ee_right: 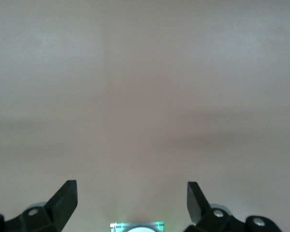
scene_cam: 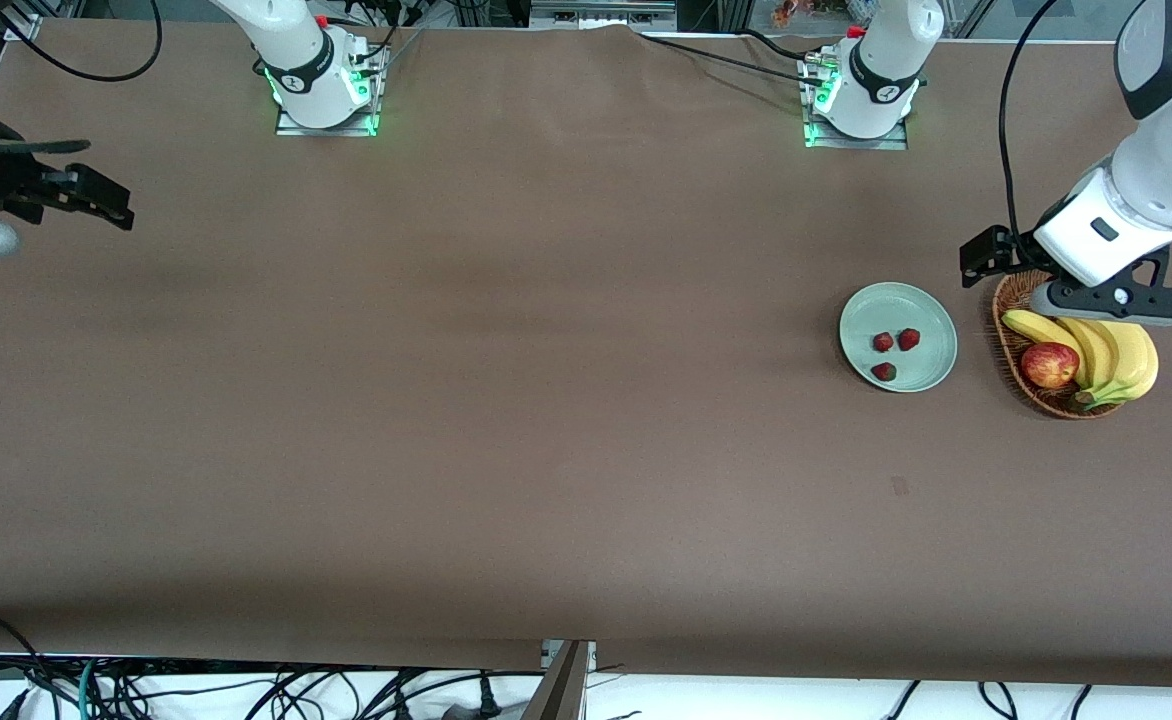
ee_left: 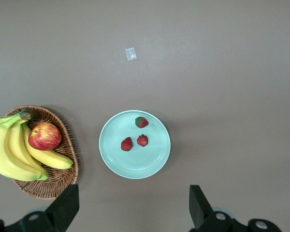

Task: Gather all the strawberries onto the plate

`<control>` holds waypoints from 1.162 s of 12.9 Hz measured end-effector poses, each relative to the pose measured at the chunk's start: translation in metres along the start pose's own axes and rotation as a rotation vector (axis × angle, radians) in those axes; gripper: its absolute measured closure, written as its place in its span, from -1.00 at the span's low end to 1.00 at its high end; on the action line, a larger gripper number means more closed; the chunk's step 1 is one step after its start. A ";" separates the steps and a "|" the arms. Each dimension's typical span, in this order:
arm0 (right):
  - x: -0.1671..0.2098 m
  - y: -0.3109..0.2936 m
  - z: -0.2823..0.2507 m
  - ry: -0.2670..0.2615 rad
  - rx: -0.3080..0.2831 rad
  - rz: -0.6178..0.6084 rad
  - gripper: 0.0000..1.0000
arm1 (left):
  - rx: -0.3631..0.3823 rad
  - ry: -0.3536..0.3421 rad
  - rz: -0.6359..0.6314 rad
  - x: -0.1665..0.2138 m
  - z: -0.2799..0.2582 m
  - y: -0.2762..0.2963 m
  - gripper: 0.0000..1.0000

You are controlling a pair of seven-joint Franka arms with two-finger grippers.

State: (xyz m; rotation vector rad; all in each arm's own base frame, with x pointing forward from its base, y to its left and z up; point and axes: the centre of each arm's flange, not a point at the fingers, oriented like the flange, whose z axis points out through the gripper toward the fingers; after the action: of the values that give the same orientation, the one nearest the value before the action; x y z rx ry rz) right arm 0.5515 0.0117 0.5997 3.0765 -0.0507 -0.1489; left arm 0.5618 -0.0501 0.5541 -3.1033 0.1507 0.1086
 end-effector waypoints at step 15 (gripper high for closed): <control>0.010 -0.007 0.008 0.001 -0.003 -0.010 -1.00 | -0.039 -0.049 -0.013 -0.015 -0.019 -0.011 -1.00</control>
State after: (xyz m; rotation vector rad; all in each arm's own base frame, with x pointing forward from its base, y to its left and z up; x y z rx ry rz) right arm 0.5609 0.0179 0.5902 3.0747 -0.0343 -0.1475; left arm 0.5490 -0.0382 0.5748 -3.1372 0.1288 0.1890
